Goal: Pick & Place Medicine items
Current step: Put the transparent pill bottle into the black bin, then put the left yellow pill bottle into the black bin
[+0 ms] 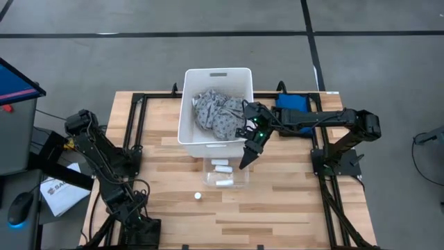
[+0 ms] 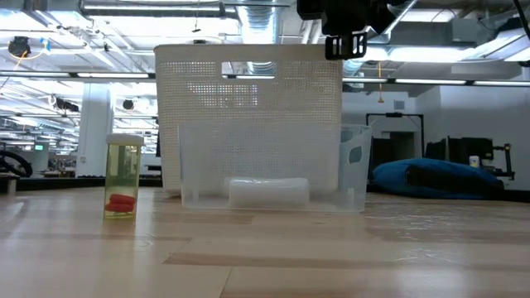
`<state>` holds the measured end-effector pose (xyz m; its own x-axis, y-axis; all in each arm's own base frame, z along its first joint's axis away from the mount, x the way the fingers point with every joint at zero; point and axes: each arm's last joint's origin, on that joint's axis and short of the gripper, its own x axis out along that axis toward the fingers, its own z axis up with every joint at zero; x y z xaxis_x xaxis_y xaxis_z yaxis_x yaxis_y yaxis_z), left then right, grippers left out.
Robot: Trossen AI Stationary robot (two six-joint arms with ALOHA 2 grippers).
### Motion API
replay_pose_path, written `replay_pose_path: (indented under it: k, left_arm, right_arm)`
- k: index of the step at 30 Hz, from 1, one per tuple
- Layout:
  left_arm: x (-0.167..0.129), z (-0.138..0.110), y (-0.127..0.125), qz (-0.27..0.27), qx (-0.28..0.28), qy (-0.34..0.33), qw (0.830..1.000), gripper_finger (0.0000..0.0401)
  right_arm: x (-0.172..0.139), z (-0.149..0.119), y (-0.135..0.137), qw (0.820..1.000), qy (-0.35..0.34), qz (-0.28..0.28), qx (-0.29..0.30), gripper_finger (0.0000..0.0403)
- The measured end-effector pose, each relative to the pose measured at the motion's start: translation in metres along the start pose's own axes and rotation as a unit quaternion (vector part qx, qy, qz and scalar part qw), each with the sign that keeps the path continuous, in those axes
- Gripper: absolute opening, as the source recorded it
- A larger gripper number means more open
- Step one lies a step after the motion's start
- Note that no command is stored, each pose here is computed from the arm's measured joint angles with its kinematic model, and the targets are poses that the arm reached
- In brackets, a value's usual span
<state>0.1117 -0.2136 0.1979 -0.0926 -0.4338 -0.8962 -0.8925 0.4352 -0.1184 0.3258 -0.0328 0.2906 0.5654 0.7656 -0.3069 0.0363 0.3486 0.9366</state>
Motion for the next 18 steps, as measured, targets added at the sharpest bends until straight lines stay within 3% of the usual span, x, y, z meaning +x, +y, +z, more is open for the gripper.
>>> replay_pose_path:
  k: [12, 18]
  left_arm:
    - [0.0001, -0.0014, -0.0011, -0.006, 0.024, 0.006, 1.000, 0.0173]
    - [0.0001, -0.0019, -0.0017, -0.009, 0.028, 0.008, 1.000, 0.0176]
  right_arm:
    - [-0.0004, 0.0003, -0.0001, 1.000, -0.002, -0.001, -0.003, 0.0220]
    - [-0.0004, 0.0004, -0.0002, 1.000, -0.003, -0.002, -0.004, 0.0220]
